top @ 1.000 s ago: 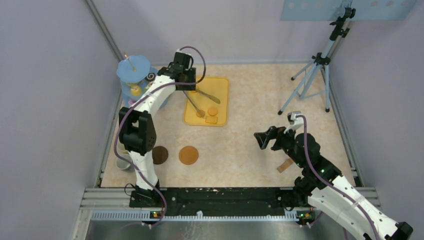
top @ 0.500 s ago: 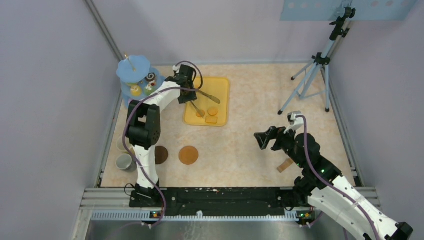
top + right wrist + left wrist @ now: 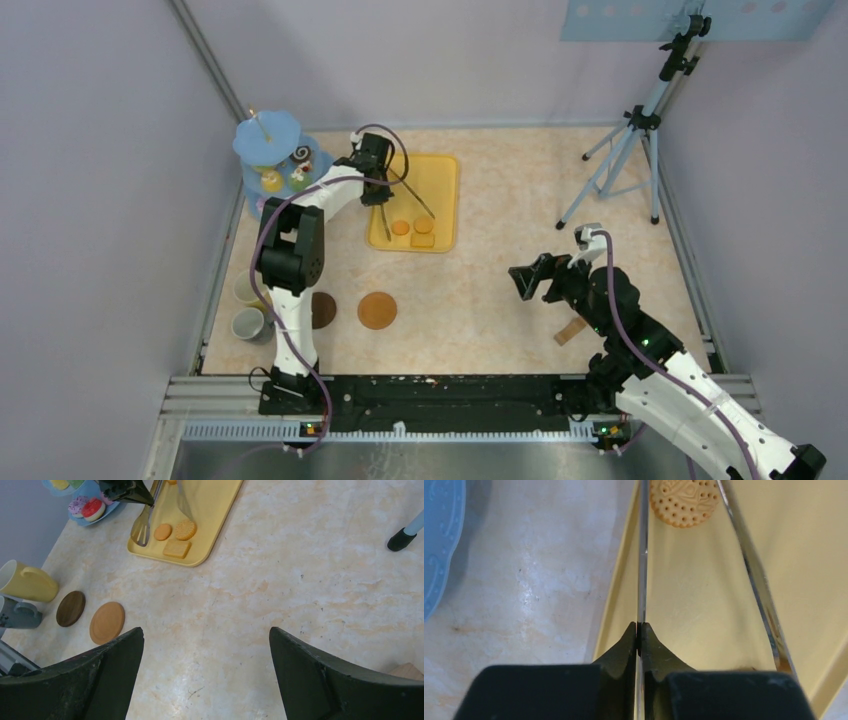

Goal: Serve the afternoon tea

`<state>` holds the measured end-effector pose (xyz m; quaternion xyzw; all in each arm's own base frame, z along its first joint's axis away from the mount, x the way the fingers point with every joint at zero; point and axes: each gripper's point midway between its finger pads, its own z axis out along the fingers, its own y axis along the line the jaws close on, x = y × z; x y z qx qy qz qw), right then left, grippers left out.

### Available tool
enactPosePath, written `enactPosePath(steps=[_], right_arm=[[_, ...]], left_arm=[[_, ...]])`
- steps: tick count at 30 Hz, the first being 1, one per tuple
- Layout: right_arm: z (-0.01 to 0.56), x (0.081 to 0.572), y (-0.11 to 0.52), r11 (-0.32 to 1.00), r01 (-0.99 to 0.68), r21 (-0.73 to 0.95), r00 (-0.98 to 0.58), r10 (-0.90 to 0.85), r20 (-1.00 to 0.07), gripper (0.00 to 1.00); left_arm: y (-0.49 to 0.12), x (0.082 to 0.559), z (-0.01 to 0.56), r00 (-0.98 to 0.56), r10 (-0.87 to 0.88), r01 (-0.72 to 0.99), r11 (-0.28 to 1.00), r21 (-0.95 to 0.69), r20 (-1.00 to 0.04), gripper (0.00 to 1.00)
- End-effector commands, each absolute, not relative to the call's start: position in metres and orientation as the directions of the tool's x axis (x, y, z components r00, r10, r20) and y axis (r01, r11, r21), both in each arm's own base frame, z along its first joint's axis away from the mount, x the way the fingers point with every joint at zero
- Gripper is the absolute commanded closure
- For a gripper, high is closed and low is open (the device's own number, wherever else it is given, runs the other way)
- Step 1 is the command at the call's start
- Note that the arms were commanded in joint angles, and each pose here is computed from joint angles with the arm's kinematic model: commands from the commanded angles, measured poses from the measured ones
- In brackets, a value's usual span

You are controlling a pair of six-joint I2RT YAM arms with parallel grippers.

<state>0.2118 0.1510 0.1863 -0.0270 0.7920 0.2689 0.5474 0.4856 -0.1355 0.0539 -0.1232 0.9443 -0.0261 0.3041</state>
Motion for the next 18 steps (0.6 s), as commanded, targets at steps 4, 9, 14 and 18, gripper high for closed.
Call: enactPosePath(steps=[4, 9, 14, 18], right_arm=[[0.209, 0.215, 0.149, 0.844, -0.338, 0.415, -0.352, 0.296, -0.888, 0.06], [0.208, 0.218, 0.147, 0.853, -0.334, 0.402, -0.34, 0.289, -0.895, 0.06], [0.209, 0.225, 0.141, 0.886, -0.309, 0.346, -0.318, 0.246, -0.916, 0.06], [0.218, 0.23, 0.135, 0.905, -0.282, 0.317, -0.297, 0.232, -0.926, 0.06]], left_arm=[[-0.13, 0.499, 0.109, -0.707, -0.19, -0.155, 0.981, -0.113, -0.681, 1.0], [-0.141, 0.492, 0.158, -0.645, -0.077, -0.051, 0.997, -0.057, -0.761, 1.0], [-0.195, 0.465, 0.194, -0.532, 0.279, 0.171, 0.96, 0.221, -0.8, 1.0], [-0.252, 0.424, 0.188, -0.37, 0.601, 0.38, 0.794, 0.474, -0.709, 1.0]])
